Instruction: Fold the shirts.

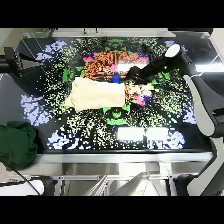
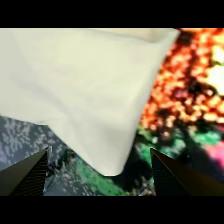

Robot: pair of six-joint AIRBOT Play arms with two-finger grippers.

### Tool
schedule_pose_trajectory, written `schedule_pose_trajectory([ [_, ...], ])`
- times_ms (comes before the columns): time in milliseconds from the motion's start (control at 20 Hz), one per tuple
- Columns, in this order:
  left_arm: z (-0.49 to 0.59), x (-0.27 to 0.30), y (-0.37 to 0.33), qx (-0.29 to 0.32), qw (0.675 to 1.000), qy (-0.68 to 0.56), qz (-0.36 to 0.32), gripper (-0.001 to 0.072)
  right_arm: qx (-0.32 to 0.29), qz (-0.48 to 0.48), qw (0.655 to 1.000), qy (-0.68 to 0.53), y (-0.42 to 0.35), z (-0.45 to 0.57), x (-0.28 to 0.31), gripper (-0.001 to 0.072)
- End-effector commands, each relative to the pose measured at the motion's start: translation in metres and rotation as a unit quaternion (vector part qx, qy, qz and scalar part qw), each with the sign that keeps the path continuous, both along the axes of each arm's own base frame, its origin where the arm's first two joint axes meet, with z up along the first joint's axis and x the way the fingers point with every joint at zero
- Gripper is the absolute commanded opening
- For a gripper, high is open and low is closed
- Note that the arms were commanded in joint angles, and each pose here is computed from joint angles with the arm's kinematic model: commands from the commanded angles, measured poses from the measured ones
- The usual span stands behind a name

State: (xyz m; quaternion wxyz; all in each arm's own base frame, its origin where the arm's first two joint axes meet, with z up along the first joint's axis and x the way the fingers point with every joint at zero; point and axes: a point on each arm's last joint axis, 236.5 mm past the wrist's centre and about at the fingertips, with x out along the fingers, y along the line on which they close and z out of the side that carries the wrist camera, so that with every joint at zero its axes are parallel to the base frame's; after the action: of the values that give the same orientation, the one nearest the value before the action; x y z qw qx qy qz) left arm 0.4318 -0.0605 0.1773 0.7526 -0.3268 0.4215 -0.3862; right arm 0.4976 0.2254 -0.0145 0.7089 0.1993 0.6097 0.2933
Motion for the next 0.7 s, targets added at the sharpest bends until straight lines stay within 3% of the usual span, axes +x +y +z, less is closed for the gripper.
schedule_pose_trajectory([
  [0, -0.001, -0.002, -0.002, 0.003, 1.0, -0.006, -0.009, 0.0015, -0.029, -0.045, 0.996, 0.074, -0.021, -0.069, 0.0, 0.0691],
  [100, -0.001, -0.002, -0.002, 0.004, 1.0, -0.009, -0.01, 0.0015, 0.012, -0.049, 0.993, 0.109, 0.004, -0.096, -0.004, 0.0691],
  [300, -0.001, -0.002, -0.002, 0.007, 1.0, -0.016, -0.013, 0.0015, 0.174, -0.004, 0.978, 0.117, 0.091, -0.084, -0.017, 0.069],
  [400, -0.001, -0.002, -0.002, 0.008, 1.0, -0.018, -0.014, 0.0015, 0.208, 0.004, 0.973, 0.095, 0.131, -0.074, -0.021, 0.0657],
  [450, -0.001, -0.002, -0.002, 0.008, 1.0, -0.018, -0.014, 0.0015, 0.221, 0.012, 0.972, 0.082, 0.149, -0.067, -0.024, 0.0423],
  [500, -0.001, -0.002, -0.002, 0.008, 1.0, -0.018, -0.014, 0.0015, 0.243, 0.024, 0.967, 0.068, 0.165, -0.055, -0.027, 0.0063],
  [550, -0.001, -0.002, -0.002, 0.008, 1.0, -0.018, -0.014, 0.0015, 0.263, 0.024, 0.962, 0.065, 0.173, -0.041, -0.027, 0.0018],
  [650, -0.001, -0.002, -0.002, 0.007, 1.0, -0.018, -0.014, 0.0014, 0.276, 0.039, 0.96, 0.031, 0.173, -0.007, -0.02, 0.0016],
])
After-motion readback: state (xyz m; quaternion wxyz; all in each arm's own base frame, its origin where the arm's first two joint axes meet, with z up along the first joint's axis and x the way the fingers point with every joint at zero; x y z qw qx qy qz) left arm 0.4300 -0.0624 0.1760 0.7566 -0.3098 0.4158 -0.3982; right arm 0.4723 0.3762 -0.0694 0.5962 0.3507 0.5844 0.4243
